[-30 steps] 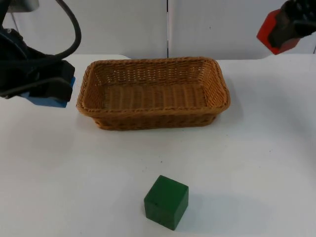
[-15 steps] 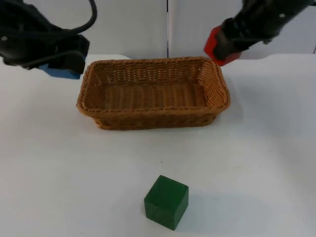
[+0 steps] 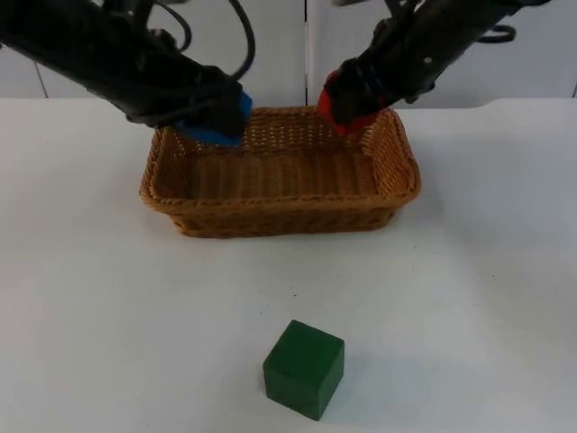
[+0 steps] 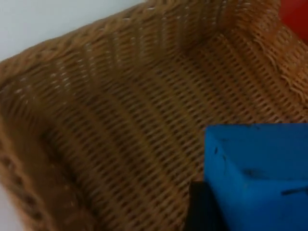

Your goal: Pick up one cube with each hand and place exactly two cubes into the same basket, leaving the remaining cube outside.

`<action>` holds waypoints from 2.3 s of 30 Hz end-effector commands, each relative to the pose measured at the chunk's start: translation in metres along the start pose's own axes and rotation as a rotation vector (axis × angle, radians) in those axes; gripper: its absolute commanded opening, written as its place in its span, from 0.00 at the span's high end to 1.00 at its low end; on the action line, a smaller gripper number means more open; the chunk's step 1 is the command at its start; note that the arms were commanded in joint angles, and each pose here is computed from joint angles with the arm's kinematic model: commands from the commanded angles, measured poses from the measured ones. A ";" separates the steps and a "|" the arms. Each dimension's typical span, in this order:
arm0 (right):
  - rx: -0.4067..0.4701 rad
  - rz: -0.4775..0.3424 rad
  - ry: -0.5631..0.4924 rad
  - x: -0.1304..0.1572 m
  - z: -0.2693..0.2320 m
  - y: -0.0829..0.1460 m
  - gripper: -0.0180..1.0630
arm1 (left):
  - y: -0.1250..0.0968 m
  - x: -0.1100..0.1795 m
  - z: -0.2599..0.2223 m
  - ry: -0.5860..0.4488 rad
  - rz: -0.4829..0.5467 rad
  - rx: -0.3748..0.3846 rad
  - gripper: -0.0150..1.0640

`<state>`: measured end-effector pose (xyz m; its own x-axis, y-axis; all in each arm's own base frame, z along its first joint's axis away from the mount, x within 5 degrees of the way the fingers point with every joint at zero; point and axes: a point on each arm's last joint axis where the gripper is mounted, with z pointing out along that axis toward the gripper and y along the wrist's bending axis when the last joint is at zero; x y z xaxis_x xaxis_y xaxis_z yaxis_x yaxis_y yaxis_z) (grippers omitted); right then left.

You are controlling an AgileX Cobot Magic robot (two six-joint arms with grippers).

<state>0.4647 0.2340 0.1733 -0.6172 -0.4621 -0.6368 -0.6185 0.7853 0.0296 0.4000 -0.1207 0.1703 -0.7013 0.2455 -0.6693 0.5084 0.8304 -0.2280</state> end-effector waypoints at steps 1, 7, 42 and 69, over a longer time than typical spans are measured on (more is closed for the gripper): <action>-0.016 0.013 -0.016 -0.002 0.007 0.007 0.98 | 0.001 -0.004 0.010 -0.016 -0.010 0.021 0.99; -0.031 0.056 -0.018 0.006 0.022 0.008 0.98 | 0.011 -0.002 0.035 0.002 -0.015 0.018 0.99; -0.030 0.083 -0.012 0.016 0.040 0.006 0.42 | 0.023 0.008 0.052 0.009 -0.012 -0.048 0.32; -0.063 -0.009 -0.125 -0.049 -0.101 0.024 0.23 | -0.015 -0.048 -0.045 -0.107 0.108 -0.007 0.30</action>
<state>0.4386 0.2337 0.2688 -0.5575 -0.4014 -0.7267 -0.6419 0.7635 0.0706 0.4090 -0.1225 0.2256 -0.5904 0.2682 -0.7612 0.5616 0.8139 -0.1488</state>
